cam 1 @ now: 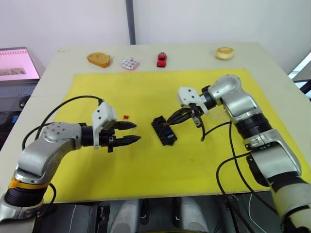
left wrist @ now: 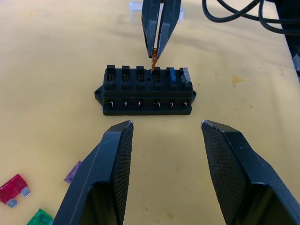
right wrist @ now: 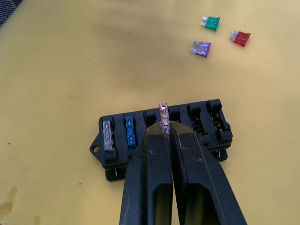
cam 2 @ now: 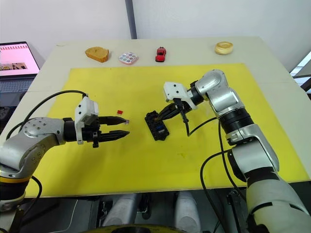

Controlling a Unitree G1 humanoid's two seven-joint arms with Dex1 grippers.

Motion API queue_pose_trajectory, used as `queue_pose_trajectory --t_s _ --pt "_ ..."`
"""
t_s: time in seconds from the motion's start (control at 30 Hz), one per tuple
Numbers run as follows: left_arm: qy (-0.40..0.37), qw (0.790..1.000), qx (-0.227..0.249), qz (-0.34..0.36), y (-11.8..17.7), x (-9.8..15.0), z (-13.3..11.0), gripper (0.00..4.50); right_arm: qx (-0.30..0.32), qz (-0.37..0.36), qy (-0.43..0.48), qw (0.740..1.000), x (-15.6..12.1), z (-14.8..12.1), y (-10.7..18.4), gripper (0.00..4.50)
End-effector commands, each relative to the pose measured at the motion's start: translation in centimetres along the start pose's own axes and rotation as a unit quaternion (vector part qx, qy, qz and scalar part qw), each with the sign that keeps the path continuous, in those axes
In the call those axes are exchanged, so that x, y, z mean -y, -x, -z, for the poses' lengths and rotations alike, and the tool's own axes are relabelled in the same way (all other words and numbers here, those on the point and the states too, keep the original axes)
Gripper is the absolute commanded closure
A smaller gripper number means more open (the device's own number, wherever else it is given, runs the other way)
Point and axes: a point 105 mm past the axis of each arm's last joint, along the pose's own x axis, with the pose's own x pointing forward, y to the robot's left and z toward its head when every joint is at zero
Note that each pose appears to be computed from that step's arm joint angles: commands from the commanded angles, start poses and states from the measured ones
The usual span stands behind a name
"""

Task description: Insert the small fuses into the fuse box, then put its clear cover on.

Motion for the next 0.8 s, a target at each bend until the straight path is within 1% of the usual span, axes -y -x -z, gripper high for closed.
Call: queue_pose_trajectory --t_s 0.03,0.37,0.8 --pt "-0.021 1.000 0.009 0.003 0.0 0.3 -0.7 2.08 0.005 0.001 0.021 1.000 -0.1 -0.8 0.5 4.50" --pt "-0.021 1.000 0.009 0.000 0.0 0.2 -0.6 2.08 0.003 -0.009 0.020 1.000 -0.6 -0.5 -0.1 4.50" --pt "-0.019 1.000 0.010 -0.002 0.0 0.3 -0.5 2.08 0.002 -0.015 0.017 1.000 -0.9 -0.6 -0.7 4.50"
